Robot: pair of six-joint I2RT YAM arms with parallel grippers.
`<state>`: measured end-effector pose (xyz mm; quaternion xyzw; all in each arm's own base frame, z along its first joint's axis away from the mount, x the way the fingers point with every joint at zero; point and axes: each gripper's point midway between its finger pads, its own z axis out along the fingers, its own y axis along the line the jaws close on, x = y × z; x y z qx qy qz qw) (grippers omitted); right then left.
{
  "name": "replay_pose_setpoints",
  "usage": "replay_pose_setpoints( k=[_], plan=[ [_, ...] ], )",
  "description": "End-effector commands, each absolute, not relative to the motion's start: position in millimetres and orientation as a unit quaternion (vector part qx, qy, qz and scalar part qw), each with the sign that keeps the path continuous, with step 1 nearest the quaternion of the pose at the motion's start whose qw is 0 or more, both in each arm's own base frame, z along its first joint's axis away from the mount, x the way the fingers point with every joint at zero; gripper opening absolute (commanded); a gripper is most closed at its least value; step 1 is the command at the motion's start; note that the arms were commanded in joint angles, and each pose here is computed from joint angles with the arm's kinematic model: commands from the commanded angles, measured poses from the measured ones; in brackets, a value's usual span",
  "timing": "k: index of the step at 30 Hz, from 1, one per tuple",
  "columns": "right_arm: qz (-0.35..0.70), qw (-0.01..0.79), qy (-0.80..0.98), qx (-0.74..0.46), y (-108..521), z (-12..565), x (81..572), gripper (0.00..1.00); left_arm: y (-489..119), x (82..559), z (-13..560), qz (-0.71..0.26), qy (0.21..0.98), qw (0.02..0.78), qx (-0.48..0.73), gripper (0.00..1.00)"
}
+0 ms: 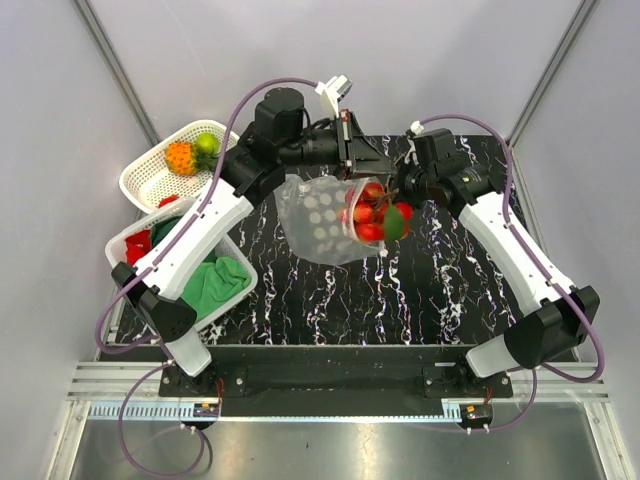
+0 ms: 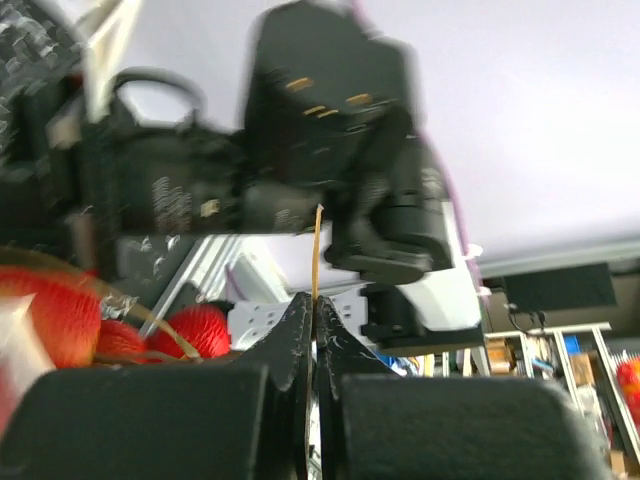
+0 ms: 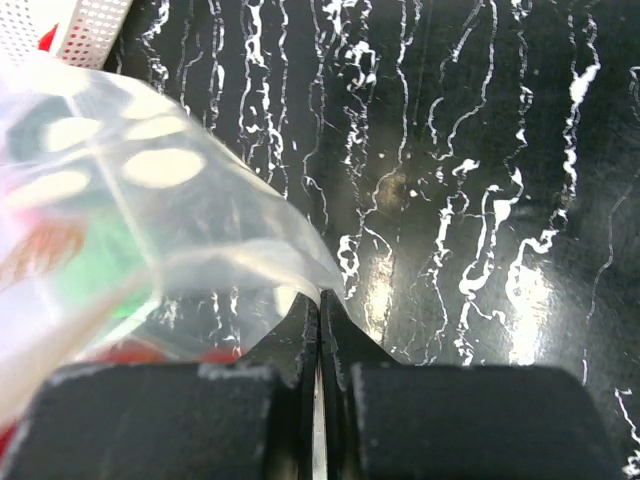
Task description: Open the zip-top bag and remove the fake food
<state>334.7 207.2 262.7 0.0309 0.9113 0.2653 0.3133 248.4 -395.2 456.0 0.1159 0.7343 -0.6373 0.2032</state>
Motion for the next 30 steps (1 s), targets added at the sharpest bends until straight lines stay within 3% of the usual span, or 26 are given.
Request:
replay_pose_setpoints(
  k=[1,9,15,24,30],
  plan=[
    [0.232,0.321,0.917,0.039,195.4,255.2,339.7,0.00,-380.3,221.7,544.3,-0.705,0.623,0.278,0.194,0.00],
    [0.197,0.296,0.933,0.051,181.1,229.1,327.6,0.00,-345.7,247.4,587.0,-0.714,0.577,0.361,0.166,0.00],
    [0.168,0.292,0.940,0.064,166.4,221.8,320.8,0.00,-305.9,291.9,599.4,-0.691,0.571,0.426,0.121,0.00],
    [0.182,0.316,0.930,0.050,160.3,249.3,306.8,0.00,-192.5,416.0,557.4,-0.472,0.632,0.613,-0.043,0.00],
    [0.188,0.332,0.923,0.041,157.9,267.4,300.4,0.00,-93.1,499.5,494.3,-0.324,0.655,0.651,-0.207,0.00]
  ],
)
